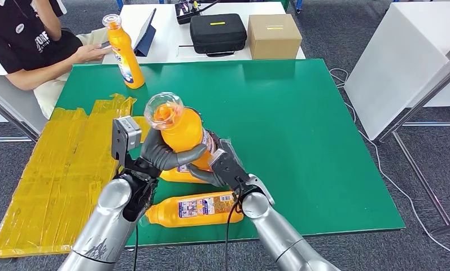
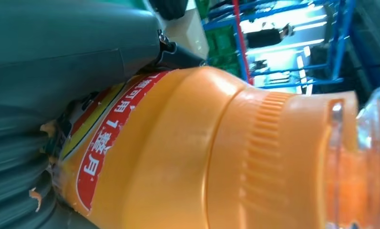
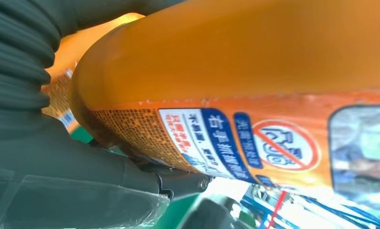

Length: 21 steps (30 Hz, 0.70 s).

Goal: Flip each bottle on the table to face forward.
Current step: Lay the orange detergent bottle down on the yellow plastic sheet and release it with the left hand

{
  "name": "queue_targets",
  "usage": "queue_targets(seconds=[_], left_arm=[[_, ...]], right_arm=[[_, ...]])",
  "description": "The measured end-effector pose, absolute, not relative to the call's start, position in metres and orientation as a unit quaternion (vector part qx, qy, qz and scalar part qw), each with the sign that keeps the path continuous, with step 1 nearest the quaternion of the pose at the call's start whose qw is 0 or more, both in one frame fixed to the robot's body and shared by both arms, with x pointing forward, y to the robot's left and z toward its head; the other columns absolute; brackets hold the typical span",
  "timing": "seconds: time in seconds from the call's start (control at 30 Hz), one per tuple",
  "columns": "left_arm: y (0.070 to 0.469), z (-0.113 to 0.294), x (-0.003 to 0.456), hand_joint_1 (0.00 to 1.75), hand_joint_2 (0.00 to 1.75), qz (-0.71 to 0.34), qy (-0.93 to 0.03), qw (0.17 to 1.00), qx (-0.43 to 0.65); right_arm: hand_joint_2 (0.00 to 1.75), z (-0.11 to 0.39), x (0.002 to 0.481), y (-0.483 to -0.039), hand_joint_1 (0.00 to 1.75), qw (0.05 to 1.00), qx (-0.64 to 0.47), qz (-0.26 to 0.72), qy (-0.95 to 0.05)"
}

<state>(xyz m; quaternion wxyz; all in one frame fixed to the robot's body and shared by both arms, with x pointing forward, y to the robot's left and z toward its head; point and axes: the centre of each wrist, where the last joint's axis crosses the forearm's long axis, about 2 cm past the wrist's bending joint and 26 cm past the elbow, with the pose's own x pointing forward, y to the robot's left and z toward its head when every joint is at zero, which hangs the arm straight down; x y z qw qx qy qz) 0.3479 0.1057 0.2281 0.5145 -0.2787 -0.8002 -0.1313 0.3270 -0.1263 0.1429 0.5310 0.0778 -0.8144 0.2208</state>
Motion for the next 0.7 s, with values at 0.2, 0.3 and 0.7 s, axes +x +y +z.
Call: queue_targets(seconds=[0.2,0.3,0.7], left_arm=[[0.130,0.230,0.349,1.75,1.75,-0.107,-0.830,0.499,-0.225],[0.142,0.227,0.348,1.75,1.75,-0.107,-0.850,0.493,-0.151],[0.248,0.240,0.368,1.75,1.75,-0.153,-0.850,0.405,0.300]], right_arm=[[1.75,0.160,0.315,-0.143,0.00,0.489,0.048,0.214,-0.844],[1.75,0.168,0.311,-0.150,0.00,0.470,0.030,0.206,-0.858],[1.75,0.195,0.287,-0.205,0.00,0.390,-0.142,0.184,-0.891]])
